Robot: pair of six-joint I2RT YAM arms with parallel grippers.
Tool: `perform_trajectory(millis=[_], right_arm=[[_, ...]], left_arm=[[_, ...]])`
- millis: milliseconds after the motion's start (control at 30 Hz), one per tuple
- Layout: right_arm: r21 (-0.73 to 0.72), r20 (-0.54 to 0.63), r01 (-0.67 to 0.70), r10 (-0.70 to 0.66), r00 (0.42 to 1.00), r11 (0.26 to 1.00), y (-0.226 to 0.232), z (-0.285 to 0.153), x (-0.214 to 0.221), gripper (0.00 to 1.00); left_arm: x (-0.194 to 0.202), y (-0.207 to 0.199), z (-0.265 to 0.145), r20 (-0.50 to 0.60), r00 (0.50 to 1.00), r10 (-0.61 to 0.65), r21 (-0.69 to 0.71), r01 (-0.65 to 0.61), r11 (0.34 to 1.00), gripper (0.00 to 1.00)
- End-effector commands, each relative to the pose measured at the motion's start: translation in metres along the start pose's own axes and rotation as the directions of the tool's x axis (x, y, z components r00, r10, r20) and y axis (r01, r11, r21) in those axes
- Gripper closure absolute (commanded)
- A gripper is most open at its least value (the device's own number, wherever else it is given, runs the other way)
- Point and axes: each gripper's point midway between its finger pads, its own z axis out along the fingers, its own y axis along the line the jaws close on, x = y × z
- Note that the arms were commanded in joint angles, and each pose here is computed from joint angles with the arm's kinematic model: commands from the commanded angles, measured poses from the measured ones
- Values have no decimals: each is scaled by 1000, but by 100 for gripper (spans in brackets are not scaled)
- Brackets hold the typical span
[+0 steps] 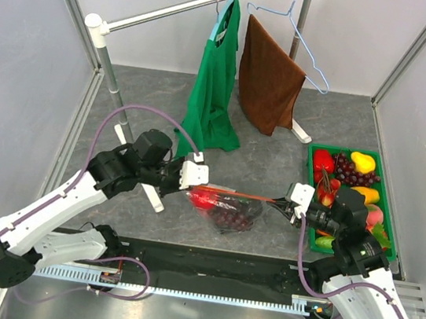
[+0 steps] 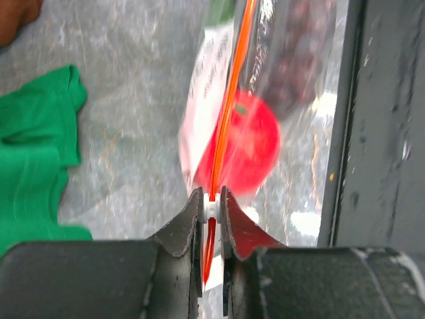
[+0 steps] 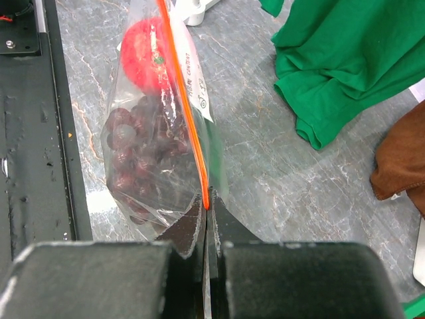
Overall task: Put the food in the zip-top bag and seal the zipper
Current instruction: Zip the zipper food storage bag at the center of the board.
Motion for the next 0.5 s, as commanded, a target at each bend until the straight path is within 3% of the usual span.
perform_trajectory(millis=[0, 267, 333, 433, 467], right_arm=[[53, 12, 52, -53, 999, 997, -11, -7, -17, 100], [41, 4, 49, -49, 999, 998, -10, -6, -14, 100], [35, 8, 53, -54, 999, 998, -9, -6, -15, 100], [34, 6, 57, -57, 998, 998, -10, -6, -15, 100], [33, 7, 57, -58, 998, 998, -9, -6, -15, 100]], left_arm=[[56, 1, -23, -209, 977, 45, -60, -59, 996, 89], [93, 11, -41, -361, 929, 77, -128, -131, 983, 88], [87, 11, -43, -337, 938, 77, -131, -128, 983, 86], [56, 9, -44, -228, 972, 61, -113, -88, 990, 68], [33, 8, -46, -154, 987, 45, -100, -61, 993, 56]])
